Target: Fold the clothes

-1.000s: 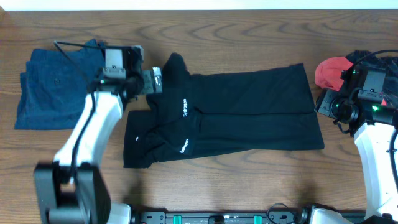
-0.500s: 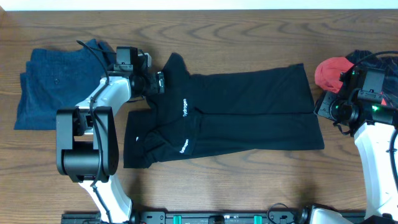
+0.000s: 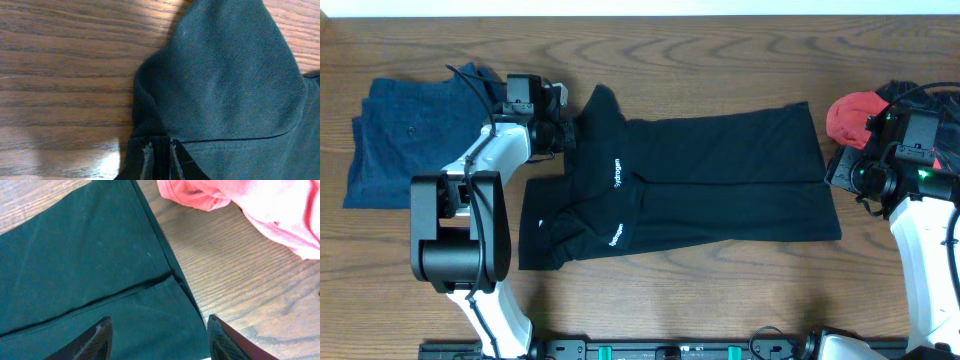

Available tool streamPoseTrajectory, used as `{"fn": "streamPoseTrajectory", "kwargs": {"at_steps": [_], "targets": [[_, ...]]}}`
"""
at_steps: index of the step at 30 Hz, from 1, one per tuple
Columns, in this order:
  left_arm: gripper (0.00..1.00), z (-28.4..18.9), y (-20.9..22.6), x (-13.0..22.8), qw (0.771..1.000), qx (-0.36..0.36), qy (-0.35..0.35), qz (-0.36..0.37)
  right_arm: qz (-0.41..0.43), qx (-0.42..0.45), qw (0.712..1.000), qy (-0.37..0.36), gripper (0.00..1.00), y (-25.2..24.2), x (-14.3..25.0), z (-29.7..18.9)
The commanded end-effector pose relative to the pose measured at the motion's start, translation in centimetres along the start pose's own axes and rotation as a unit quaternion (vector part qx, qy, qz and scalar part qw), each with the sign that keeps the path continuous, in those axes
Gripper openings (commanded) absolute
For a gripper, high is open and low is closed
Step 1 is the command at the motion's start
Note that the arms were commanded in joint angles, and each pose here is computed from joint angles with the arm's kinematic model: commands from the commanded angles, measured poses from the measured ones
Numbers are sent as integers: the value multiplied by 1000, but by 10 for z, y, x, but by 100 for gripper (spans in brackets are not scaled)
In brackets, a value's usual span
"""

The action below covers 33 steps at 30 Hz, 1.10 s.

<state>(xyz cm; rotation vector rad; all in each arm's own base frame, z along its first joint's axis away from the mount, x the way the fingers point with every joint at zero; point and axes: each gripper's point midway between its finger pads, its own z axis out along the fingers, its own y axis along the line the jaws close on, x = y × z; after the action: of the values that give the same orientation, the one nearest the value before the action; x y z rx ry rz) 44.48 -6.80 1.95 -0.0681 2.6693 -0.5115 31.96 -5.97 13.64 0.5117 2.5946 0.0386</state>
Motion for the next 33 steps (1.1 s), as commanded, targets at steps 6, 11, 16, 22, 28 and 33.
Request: {"fn": "streamPoseTrajectory", "kwargs": {"at_steps": [6, 11, 16, 22, 28, 33], "targets": [[54, -6, -3, -16, 1000, 3, -23, 7, -20, -14, 1000, -1, 61, 5, -2, 3], [59, -4, 13, -26, 998, -41, -45, 10, -19, -14, 1000, 8, 61, 5, 1, 7], [59, 4, 14, -29, 998, -38, -52, 12, -17, -14, 1000, 12, 61, 5, 2, 9], [60, 27, 18, -17, 999, -28, -34, -14, -17, -23, 999, 14, 61, 8, 2, 9], [58, 37, 4, -5, 1000, 17, -10, -15, -17, -23, 1000, 13, 61, 8, 2, 9], [41, 38, 1, 9, 999, 20, 17, -19, -17, -23, 1000, 13, 61, 8, 2, 9]]}}
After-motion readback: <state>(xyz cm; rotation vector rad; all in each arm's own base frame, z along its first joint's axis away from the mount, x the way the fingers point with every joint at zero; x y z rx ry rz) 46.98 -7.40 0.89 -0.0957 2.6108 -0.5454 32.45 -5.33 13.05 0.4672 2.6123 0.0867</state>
